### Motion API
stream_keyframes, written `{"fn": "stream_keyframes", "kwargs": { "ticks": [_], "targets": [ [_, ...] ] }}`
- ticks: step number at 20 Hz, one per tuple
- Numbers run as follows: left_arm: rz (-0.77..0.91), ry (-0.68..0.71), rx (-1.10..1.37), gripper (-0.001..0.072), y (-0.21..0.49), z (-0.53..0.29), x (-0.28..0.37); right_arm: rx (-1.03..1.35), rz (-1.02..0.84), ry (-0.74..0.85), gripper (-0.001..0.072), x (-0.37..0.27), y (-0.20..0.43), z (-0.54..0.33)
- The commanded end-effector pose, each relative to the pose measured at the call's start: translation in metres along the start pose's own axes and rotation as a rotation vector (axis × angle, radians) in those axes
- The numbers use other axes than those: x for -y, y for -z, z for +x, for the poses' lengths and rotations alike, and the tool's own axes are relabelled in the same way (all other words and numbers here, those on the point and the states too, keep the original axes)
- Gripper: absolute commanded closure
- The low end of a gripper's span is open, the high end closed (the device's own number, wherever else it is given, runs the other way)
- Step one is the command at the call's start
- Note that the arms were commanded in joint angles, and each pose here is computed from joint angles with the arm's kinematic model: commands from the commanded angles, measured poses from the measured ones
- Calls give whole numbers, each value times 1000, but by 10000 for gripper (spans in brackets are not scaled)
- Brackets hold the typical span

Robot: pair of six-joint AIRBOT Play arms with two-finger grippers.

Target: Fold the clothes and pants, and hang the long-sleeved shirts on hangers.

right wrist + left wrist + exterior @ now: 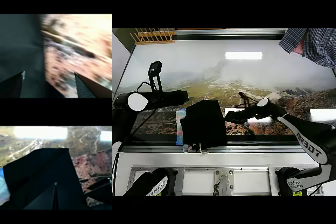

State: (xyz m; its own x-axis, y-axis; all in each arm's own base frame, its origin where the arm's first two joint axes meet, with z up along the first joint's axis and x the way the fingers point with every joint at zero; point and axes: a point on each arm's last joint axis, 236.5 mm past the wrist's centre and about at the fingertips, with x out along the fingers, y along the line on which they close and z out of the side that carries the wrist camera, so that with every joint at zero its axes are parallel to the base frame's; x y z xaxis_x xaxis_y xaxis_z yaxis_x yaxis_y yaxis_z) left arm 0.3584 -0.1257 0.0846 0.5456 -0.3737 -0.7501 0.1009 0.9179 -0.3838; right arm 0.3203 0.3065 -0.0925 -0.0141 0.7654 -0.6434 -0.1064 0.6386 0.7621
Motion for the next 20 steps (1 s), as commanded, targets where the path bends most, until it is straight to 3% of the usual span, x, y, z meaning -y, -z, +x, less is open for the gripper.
{"fn": "stream_keyframes", "kwargs": {
  "ticks": [1, 2, 4, 5, 7, 10, 12, 16, 20],
  "targets": [
    [6, 6, 10, 697, 1, -2, 3, -23, -11, -109, 19, -39, 0, 42],
    [6, 6, 7, 697, 1, -2, 3, -41, -32, -117, 47, -49, 4, 54],
    [6, 6, 6, 697, 2, -2, 3, -72, -63, -127, 253, -61, 12, 73],
    [5, 6, 6, 697, 2, -2, 3, -83, -76, -128, 293, -65, 15, 79],
    [-3, 12, 6, 697, 2, -2, 4, -81, -158, -134, 669, -69, 16, 82],
    [-3, 12, -4, 697, 4, -2, 4, -37, -204, -106, 678, -63, -2, 61],
    [1, 11, -28, 697, 10, -1, 5, 25, -218, -7, 678, -35, -33, 19],
    [72, 60, -56, 697, 24, 4, 36, 263, -137, 298, 678, 68, -105, -135],
    [103, 132, -46, 698, 33, 16, 79, 643, 138, 477, 678, 176, -126, -326]
  ]
}}
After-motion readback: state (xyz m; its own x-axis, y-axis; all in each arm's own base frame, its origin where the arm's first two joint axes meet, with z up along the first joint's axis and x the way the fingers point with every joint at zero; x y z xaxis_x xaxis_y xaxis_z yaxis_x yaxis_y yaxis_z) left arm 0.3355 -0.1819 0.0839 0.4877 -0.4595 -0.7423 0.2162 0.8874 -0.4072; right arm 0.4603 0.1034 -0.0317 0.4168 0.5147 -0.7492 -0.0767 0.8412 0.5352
